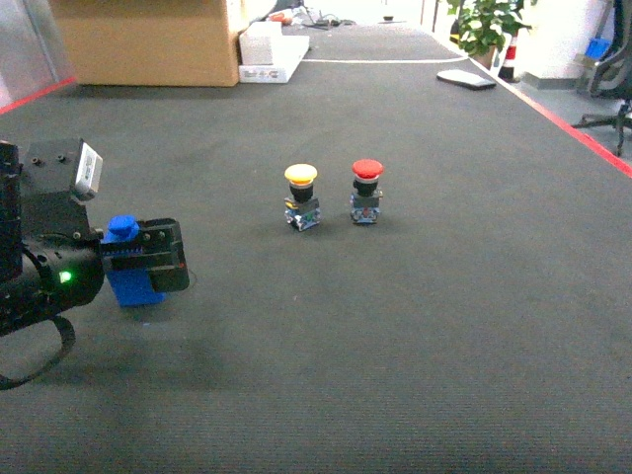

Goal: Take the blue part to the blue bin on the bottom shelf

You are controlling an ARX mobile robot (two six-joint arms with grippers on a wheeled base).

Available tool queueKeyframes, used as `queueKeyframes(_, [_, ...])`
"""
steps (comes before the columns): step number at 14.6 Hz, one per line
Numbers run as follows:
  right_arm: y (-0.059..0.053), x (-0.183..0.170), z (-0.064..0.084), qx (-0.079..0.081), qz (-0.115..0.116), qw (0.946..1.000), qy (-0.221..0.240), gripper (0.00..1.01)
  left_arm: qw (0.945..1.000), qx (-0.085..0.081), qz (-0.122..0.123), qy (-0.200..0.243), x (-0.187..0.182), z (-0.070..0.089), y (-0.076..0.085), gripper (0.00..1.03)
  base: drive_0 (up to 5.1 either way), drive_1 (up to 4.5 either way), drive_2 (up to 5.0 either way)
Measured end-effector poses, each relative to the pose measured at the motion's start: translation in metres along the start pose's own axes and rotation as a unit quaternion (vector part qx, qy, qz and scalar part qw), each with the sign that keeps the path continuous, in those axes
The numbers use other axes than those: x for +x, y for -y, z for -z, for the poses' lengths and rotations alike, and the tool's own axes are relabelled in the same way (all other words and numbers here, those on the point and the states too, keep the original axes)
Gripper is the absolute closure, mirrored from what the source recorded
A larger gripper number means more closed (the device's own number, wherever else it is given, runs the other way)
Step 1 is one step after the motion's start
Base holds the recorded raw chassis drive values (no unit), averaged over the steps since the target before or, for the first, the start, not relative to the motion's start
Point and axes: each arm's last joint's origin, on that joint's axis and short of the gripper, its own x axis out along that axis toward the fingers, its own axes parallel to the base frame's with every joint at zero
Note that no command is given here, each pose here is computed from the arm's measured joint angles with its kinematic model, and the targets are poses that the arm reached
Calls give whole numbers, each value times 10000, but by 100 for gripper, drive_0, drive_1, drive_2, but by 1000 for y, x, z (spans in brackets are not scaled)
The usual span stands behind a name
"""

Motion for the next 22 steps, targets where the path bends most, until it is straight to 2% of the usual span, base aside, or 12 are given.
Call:
queueKeyframes(2, [0, 0, 0, 0, -2, 10000, 0, 3, 9999, 89, -88, -59, 13, 3, -5, 5, 0, 0, 0])
queueKeyframes(4, [0, 0, 0, 0, 0, 10000, 0, 3, 9998, 97, -174, -63, 22, 2, -9, 5, 0, 0, 0])
queueKeyframes(6, [0, 0, 0, 0, 0, 10000, 0, 3, 9997, 158, -178, -85, 28, 1, -9, 6, 0, 0, 0])
queueKeyframes(8, [0, 0, 0, 2, -2, 10000, 0, 3, 9995, 235, -145, -144, 30, 5, -7, 28, 0, 0, 0])
queueKeyframes(10, [0, 0, 0, 0, 0, 10000, 0, 3, 9996, 238, -140, -13, 30, 4, -6, 52, 0, 0, 0])
queueKeyframes(11, [0, 0, 0, 2, 0, 10000, 0, 3, 9996, 235, -155, 20, 29, 4, -7, 57, 0, 0, 0])
queueKeyframes(14, [0, 0, 0, 0, 0, 10000, 0, 3, 9991, 360, -227, 64, 17, 6, -8, 58, 0, 0, 0])
queueKeyframes(15, [0, 0, 0, 0, 0, 10000, 0, 3, 9975, 440, -312, 447, -12, -6, -8, 58, 0, 0, 0])
queueKeyframes(16, [0, 0, 0, 0, 0, 10000, -2, 3, 9937, 512, -417, 908, -65, -24, -8, 58, 0, 0, 0])
queueKeyframes(20, [0, 0, 0, 0, 0, 10000, 0, 3, 9909, 482, -545, 1136, -142, -29, -8, 58, 0, 0, 0])
queueKeyframes(22, [0, 0, 0, 0, -2, 10000, 0, 3, 9854, 407, -656, 1517, -177, -40, -6, 58, 0, 0, 0])
